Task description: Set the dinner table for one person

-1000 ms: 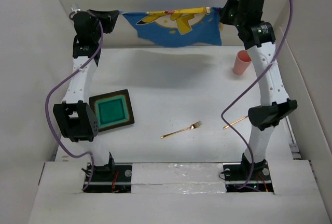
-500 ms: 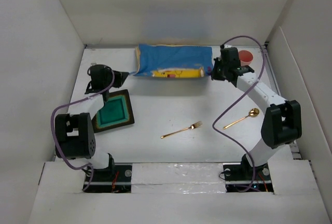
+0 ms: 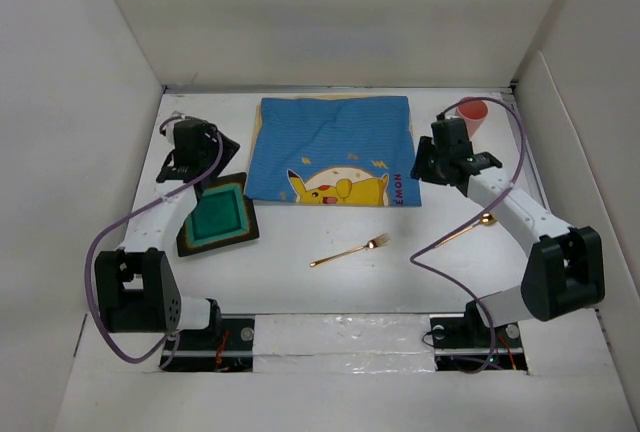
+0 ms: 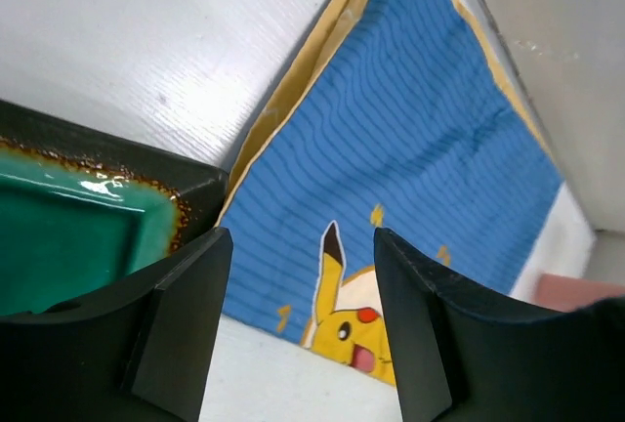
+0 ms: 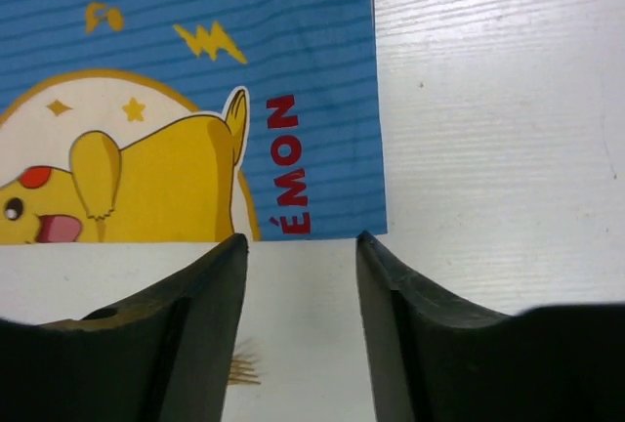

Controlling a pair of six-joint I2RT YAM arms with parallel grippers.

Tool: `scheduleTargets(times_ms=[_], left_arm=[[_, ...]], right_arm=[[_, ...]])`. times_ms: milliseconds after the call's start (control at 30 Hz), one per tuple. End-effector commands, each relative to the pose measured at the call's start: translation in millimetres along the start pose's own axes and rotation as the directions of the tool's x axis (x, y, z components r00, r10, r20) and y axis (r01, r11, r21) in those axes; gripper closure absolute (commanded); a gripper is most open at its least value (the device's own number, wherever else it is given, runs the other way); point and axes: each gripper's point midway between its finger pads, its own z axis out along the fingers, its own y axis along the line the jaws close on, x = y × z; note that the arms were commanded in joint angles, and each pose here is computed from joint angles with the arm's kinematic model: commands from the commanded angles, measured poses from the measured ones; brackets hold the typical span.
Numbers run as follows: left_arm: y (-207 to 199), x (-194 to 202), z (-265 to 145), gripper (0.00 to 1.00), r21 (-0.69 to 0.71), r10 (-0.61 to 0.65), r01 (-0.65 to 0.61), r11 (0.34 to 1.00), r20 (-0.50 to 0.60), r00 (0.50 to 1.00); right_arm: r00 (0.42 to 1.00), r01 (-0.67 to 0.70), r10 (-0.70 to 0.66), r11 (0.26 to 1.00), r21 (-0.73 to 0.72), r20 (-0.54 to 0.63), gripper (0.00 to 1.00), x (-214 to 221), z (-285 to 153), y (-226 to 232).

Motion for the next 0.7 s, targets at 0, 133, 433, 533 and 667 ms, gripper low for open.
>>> scheduleTargets(times_ms=[0,133,433,533,667], left_arm=[[-0.5,-6.7,-15.6,0.44,-0.075,0.251,-0.248,0.966,0.021,0.968],[-12.8,27.2,-8.9,0.45,-0.074,0.409,-0.412,0.908,-0.053,0.911],[10.4,80.3,-5.1,0.49,-0.093,0.359,-0.376,0.922,-0.158,0.920],[31.0,91.0,-3.4,0.48,-0.134,0.314,-0.337,0.932,-0.169,0.934],[37.3,104.2,0.8,0.47,-0.139,0.214,-0.240,0.961,-0.178,0.961]], right_arm=[[0.997,-0.081,0.081,0.996,-0.032,-0.004,0.55,2.7,-10.0,-3.5],[0.982,-0.166,0.162,0.986,-0.030,-0.097,1.00,25.2,10.6,-11.1],[0.942,-0.273,0.267,0.962,-0.005,-0.204,0.50,60.3,32.8,-21.4],[0.932,-0.298,0.290,0.955,-0.002,-0.219,0.49,66.9,38.8,-20.5],[0.926,-0.315,0.311,0.949,0.014,-0.214,0.49,68.7,44.1,-22.3]])
